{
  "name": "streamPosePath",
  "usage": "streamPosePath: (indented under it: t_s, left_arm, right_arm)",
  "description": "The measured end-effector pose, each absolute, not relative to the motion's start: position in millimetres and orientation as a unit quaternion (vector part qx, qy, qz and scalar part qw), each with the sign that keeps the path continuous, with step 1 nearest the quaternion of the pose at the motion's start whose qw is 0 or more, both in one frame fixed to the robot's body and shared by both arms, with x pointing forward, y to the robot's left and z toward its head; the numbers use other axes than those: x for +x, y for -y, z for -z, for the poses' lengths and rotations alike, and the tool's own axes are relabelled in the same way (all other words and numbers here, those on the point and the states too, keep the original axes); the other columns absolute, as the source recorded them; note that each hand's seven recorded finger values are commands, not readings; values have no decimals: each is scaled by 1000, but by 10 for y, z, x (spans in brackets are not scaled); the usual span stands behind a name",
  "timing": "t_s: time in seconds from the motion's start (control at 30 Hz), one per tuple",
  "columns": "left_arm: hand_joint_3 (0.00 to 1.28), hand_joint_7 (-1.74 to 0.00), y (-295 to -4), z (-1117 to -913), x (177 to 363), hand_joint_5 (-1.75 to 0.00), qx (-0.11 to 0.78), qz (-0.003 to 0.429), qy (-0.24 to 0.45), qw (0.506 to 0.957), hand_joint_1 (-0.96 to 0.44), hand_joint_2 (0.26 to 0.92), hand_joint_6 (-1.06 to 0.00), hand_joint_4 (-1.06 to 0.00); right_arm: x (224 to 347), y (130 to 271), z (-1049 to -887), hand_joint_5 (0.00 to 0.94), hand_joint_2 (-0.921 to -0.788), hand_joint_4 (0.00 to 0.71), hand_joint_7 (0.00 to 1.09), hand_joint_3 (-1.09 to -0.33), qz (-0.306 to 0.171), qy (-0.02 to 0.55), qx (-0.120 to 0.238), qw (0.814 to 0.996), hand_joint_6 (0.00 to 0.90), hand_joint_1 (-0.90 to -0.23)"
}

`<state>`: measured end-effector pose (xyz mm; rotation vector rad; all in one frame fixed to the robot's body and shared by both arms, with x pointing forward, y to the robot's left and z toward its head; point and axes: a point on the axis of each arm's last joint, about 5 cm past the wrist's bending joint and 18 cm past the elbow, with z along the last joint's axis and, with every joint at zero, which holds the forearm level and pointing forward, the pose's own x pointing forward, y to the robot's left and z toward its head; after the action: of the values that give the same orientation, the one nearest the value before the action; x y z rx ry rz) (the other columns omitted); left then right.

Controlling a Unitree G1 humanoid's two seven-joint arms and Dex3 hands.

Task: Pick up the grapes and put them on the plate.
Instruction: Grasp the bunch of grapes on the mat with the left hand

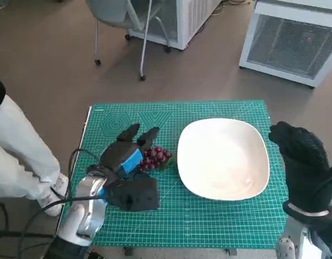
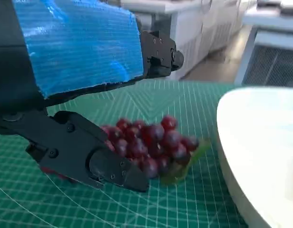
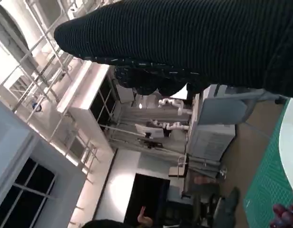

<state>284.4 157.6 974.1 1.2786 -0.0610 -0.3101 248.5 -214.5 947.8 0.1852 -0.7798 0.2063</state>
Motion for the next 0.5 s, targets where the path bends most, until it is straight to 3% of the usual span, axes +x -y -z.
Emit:
streamPosePath:
  t_s: [0.5]
  left_arm:
    - [2,-5,-1427,-9678,3157,1,603,162,-47,780,-470,762,-172,1]
  right_arm:
    - [2495,2148,-9467,150,-921,596,736,-556,-100,377,90,916,302,-405]
